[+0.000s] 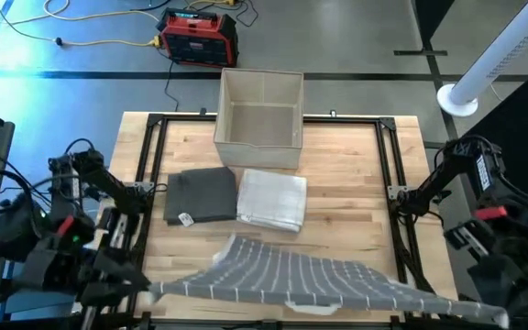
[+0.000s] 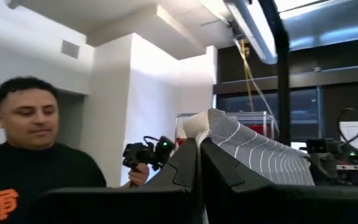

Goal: Fold towel
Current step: Fold the gray squared towel

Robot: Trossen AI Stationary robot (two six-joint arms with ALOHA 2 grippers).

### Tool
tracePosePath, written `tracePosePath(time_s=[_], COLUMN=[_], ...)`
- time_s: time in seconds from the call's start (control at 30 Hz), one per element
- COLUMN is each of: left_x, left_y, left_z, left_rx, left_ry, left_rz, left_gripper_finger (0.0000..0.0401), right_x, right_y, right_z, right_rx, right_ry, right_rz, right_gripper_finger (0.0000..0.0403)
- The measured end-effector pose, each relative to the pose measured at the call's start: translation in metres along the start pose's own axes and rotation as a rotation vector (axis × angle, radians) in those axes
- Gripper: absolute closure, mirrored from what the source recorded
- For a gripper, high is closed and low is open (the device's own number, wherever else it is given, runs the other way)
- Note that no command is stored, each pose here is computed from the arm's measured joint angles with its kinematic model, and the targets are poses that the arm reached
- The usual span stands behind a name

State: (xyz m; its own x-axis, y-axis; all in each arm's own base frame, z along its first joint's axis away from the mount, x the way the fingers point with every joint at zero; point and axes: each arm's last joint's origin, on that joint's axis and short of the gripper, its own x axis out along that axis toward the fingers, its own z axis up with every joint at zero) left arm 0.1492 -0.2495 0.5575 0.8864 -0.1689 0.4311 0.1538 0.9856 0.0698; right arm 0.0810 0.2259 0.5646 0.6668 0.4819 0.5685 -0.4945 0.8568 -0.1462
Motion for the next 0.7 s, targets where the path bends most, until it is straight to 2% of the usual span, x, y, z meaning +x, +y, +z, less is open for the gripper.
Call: tracePosePath(time_s=[0.17,0.3,0.47,0.57,0.7], left_x=[0.001,0.001,0.001,0.005,0.022], left_y=[0.000,0.002,0.003,0.007,0.015], left_z=[0.004,0.008,0.012,0.004,-0.029], left_rx=[0.022,0.041,0.066,0.122,0.196], left_ry=[-0.064,-0.115,-0.177,-0.038,0.205], left_rz=[0.017,0.034,0.061,0.158,0.257], left_gripper_finger=[0.0401,0.0400,0.0400,0.0400,0.0401], right_x=[-0.001,0.003,0.005,0.005,0.004], right_y=[0.001,-0.006,-0.010,-0.010,-0.010], right_z=[0.004,-0.007,-0.014,-0.014,-0.014], right_rx=[-0.068,-0.044,-0.030,-0.004,0.039], right_ry=[-0.020,0.126,0.196,0.199,0.197], right_rz=[-0.050,-0.227,-0.305,-0.304,-0.312], right_gripper_finger=[0.0403,0.0403,0.0403,0.0403,0.0403])
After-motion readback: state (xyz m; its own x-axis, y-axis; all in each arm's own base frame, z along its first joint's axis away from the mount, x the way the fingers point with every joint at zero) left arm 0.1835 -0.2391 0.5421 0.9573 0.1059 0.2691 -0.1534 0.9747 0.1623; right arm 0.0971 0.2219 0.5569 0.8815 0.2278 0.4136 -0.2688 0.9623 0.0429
